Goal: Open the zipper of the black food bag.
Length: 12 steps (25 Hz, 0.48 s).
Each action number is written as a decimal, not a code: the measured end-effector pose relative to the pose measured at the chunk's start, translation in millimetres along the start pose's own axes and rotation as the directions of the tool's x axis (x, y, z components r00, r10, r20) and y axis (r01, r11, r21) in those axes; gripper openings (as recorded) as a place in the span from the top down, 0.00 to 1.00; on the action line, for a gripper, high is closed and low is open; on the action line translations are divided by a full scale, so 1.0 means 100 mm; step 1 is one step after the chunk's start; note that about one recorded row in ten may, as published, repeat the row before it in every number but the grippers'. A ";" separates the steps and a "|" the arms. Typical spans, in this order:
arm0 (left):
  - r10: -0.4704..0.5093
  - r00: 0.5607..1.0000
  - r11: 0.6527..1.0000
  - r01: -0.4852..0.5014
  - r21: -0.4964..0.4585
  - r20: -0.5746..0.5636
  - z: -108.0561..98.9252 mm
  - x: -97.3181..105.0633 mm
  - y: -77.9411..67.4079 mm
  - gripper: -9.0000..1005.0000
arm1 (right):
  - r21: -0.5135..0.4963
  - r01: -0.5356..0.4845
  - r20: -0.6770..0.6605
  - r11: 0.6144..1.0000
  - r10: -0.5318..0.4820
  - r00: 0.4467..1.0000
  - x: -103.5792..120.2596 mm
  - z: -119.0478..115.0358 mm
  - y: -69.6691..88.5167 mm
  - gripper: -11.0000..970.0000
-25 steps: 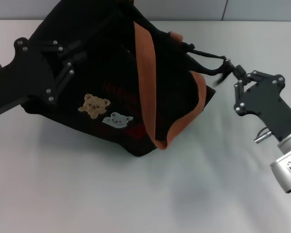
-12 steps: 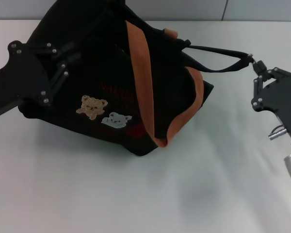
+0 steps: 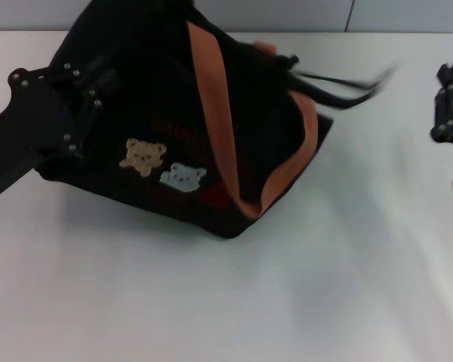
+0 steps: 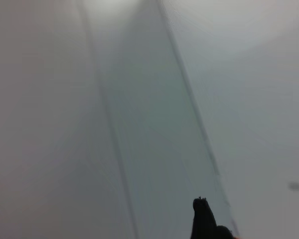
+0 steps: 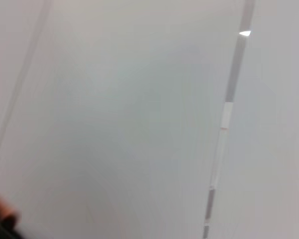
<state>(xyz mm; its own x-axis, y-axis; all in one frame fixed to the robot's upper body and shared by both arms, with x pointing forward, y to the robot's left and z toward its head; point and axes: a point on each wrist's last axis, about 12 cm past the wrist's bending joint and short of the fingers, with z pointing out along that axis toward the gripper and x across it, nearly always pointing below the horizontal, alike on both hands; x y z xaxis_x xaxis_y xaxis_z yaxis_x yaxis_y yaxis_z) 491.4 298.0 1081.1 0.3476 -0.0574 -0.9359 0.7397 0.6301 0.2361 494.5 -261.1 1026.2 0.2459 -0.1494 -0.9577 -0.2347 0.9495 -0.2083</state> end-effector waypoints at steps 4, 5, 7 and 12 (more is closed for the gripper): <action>-0.060 0.997 0.993 0.065 -0.101 0.047 -0.04 0.04 -0.06 0.86 | 0.025 -0.153 0.037 0.988 0.152 0.988 -0.04 -0.01 -0.10 0.93; -0.065 0.996 0.990 0.071 -0.120 0.053 -0.07 0.04 -0.07 0.86 | 0.023 -0.175 0.045 0.984 0.173 0.984 -0.04 -0.01 -0.12 0.90; -0.073 0.995 0.986 0.082 -0.145 0.062 -0.13 0.03 -0.07 0.78 | 0.007 -0.230 0.063 0.973 0.229 0.971 -0.06 -0.02 -0.19 0.82; -0.109 0.986 0.981 0.128 -0.147 0.128 -0.30 -0.09 -0.07 0.60 | -0.063 -0.314 0.080 0.947 0.319 0.945 -0.11 0.00 -0.26 0.49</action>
<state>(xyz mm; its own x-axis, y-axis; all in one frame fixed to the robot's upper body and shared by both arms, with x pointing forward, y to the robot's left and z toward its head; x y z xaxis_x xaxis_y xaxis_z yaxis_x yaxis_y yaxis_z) 465.8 317.7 1080.2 0.3354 -0.2245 -0.9149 0.6850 0.7249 0.0733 497.9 -284.1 1041.6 0.2323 0.1834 -0.9552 -0.3589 0.9289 0.0911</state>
